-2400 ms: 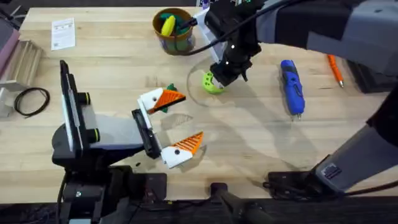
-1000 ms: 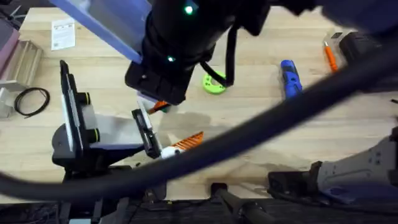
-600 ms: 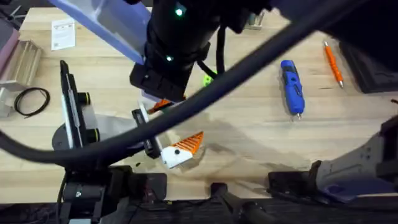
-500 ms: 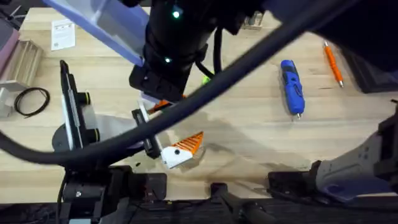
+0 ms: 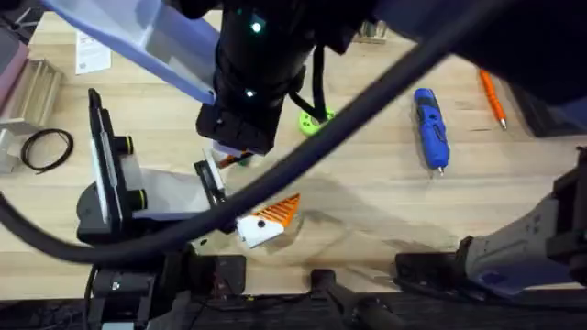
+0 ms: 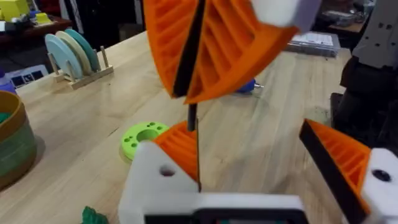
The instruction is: Pick up the gripper from the table and insert it into the empty holder that is missing its gripper. Then pick up a screw, insert it into the mounting hole, and use the screwdriver to tighten it. Finally, clean up the table by picking up the vegetable and placing it into the bucket.
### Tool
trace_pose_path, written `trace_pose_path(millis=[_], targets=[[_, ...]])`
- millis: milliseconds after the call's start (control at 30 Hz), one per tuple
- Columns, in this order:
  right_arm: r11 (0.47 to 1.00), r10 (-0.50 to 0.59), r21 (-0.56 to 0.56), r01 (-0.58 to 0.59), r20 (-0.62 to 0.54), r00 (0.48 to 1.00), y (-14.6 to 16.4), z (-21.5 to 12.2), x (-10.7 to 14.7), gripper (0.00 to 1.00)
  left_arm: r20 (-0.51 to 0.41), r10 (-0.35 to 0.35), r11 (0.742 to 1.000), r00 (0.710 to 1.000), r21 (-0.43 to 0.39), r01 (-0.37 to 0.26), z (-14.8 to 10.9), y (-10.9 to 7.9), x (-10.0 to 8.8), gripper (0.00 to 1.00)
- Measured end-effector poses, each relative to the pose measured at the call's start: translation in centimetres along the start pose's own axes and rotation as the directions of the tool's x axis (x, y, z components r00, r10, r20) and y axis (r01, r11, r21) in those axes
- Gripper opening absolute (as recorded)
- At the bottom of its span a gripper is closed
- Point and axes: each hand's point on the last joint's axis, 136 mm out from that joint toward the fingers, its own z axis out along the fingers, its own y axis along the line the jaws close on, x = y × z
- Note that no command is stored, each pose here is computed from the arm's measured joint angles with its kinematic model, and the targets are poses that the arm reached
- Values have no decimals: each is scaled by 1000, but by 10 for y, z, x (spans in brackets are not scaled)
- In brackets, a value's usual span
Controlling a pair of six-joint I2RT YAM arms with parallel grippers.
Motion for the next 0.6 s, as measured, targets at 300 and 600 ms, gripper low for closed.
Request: trace_pose_path(millis=[300,600], targets=[[1000,-5,0,5,0,1000,-1,3,-2,6,0,0,1000,1000,0,0,0,0,0,985],[1000,-7,6,7,21,1000,-2,3,-7,6,0,0,1000,1000,0,0,0,0,0,985]])
